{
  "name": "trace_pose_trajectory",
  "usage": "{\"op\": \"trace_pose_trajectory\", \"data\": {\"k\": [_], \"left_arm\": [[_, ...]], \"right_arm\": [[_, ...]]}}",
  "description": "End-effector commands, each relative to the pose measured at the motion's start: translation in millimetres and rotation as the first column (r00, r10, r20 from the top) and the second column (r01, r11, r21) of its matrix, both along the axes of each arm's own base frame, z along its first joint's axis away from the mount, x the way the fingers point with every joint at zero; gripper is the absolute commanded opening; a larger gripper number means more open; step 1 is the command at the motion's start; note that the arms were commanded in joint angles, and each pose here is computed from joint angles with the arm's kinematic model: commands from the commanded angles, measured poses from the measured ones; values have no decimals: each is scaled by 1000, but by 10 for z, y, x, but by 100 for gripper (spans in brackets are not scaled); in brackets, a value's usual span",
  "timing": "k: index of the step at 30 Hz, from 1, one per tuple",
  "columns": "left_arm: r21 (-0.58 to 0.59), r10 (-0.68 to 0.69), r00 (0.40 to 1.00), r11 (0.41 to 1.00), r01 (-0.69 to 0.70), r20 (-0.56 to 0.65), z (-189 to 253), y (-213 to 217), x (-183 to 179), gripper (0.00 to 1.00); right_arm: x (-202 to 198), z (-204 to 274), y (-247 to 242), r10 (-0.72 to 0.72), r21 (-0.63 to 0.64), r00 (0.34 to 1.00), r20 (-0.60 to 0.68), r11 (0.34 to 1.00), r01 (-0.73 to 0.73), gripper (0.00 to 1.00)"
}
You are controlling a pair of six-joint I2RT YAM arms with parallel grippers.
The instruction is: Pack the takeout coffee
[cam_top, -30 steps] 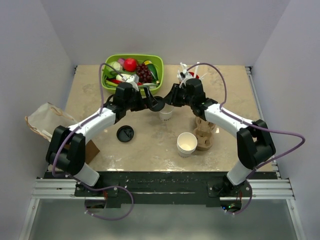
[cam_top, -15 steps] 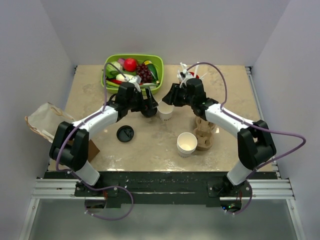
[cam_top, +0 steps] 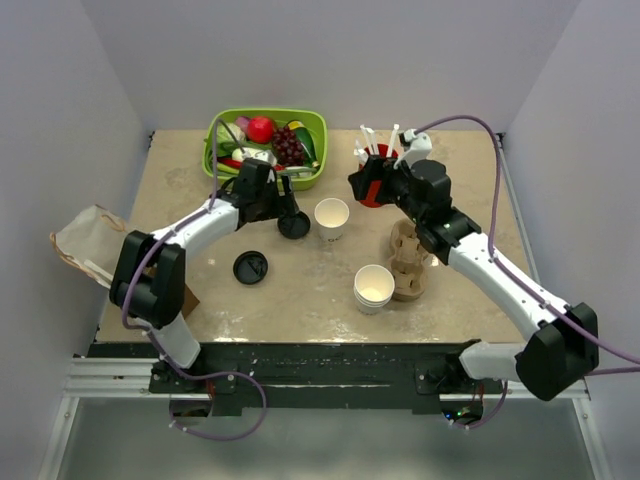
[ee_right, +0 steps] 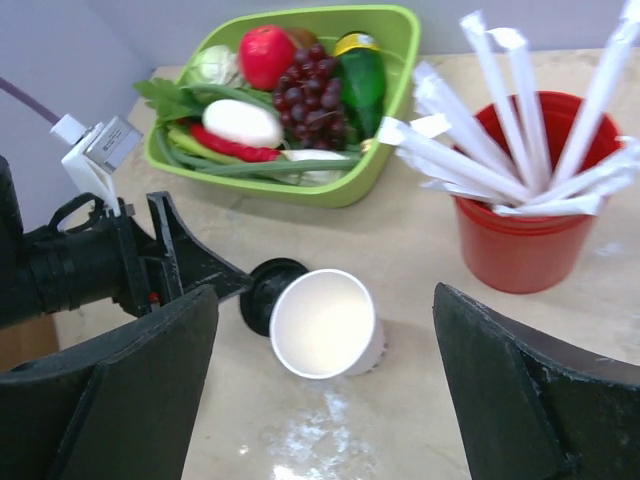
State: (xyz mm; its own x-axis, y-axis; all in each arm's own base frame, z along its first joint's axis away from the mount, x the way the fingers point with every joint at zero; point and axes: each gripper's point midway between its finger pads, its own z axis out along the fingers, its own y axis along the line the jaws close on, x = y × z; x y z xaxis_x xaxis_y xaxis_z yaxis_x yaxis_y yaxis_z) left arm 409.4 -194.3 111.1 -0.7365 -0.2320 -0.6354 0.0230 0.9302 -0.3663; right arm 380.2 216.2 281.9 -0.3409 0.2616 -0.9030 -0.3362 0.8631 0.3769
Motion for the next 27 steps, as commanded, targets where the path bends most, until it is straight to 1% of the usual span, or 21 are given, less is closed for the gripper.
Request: {"op": "trace_pose_trajectory", "data": {"k": [1,4,5,6,8,9,10,12,13,15,16,19,21,22,23,24,25,26,27], "left_arm": [[27,93,992,995,-92,-83,-237,205,150,81],[37,93,989,995,-90,-112,-364,176,213,74],[44,101,989,994,-97,-112,-380,183,238,73],[72,115,983,992,-105,-141,-494,222,218,72],[114,153,977,984,-137,-147,-548,291,269,66],[129,152,973,983,-131,-173,-648,296,250,63],[131,150,973,983,-128,-177,-656,285,275,58],[126,130,970,986,-106,-207,-759,236,265,51],[126,130,968,987,-104,-215,-772,227,274,44],[133,143,960,985,-113,-242,-821,232,254,34],[138,147,960,984,-116,-240,-798,237,270,27],[187,171,960,974,-130,-223,-772,347,245,20],[201,171,960,971,-127,-222,-750,379,217,12],[206,170,958,971,-123,-229,-770,395,176,0],[201,165,958,972,-118,-234,-762,388,155,0],[196,158,960,974,-113,-232,-700,386,133,0],[193,154,960,975,-109,-234,-665,388,105,0],[188,151,962,976,-109,-228,-611,389,86,0],[175,150,968,978,-115,-202,-432,400,65,0]], "right_arm": [[-9,-102,-391,-138,-123,990,18,983,139,91],[-50,-85,-493,-166,-155,986,34,973,169,91],[-57,-94,-513,-172,-164,985,33,971,175,91],[-65,-97,-536,-180,-167,983,32,969,183,91],[-74,-75,-573,-193,-171,981,38,966,196,91],[-76,-82,-573,-194,-172,980,37,965,197,91],[-77,-83,-588,-197,-176,980,37,964,201,91],[-81,-65,-604,-202,-178,978,42,962,207,91],[-85,-63,-606,-202,-180,978,43,962,206,91],[-86,-45,-610,-200,-183,978,50,961,206,91],[-88,-33,-604,-195,-183,979,55,962,201,91],[-113,18,-560,-158,-183,985,72,969,169,91],[-148,70,-530,-136,-163,987,88,975,149,90],[-163,98,-511,-123,-154,988,97,979,137,90],[-175,141,-479,-105,-144,988,113,982,121,90],[-249,227,-358,-4,-156,987,159,987,29,90],[-294,275,-292,63,-184,978,198,983,-26,90],[-354,387,-185,170,-240,947,273,965,-104,90],[-437,448,-88,254,-265,918,305,948,-174,91]]}}
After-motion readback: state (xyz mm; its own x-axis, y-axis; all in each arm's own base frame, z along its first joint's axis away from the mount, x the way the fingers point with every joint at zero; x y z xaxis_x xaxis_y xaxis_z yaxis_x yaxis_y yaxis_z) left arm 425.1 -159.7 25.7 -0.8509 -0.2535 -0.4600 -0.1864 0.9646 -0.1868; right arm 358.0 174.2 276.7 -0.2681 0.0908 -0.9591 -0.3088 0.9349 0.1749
